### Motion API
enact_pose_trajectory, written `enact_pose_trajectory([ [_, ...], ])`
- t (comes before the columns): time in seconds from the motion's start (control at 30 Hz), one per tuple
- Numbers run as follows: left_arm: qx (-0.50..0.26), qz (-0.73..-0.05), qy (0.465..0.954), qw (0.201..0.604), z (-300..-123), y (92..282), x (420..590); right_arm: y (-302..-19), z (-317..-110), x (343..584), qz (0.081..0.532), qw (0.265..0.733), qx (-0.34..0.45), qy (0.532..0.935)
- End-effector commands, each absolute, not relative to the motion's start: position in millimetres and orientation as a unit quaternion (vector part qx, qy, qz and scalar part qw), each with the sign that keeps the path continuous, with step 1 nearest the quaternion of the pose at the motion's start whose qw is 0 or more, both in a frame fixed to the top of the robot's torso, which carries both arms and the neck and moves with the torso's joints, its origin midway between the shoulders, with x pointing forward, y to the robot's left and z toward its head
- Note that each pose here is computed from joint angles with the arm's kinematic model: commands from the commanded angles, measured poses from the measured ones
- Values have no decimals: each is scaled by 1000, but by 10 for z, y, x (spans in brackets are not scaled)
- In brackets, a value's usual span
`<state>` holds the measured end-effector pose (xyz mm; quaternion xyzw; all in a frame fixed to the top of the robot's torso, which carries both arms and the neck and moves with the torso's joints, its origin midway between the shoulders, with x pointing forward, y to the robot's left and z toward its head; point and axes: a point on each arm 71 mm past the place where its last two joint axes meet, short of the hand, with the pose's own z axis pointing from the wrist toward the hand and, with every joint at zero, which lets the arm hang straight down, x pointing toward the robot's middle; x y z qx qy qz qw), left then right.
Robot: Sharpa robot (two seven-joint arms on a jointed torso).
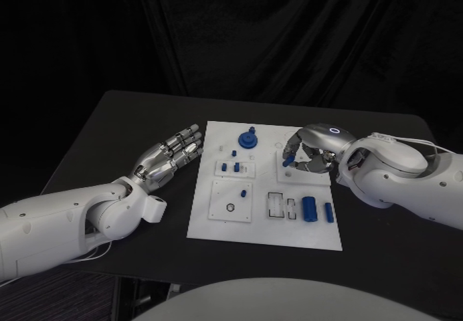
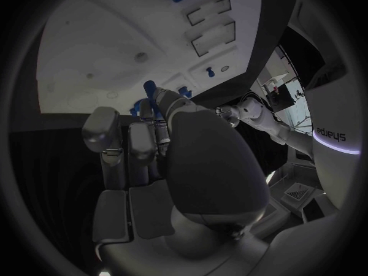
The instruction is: Assemble the parts on the task board
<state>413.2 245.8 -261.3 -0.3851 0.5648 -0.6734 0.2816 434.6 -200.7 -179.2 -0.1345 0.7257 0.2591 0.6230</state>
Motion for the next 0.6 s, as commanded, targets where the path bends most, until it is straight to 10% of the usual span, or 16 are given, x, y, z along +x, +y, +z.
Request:
enact_pose_trajectory([
  [0.03, -375, -697, 538, 291, -2560, 2456, 4126, -1949, -1682, 4316, 270, 635, -135, 711],
  [0.6, -374, -699, 539, 287, -2564, 2424, 4132, -1128, -1710, 3933, 334, 569, -242, 711],
])
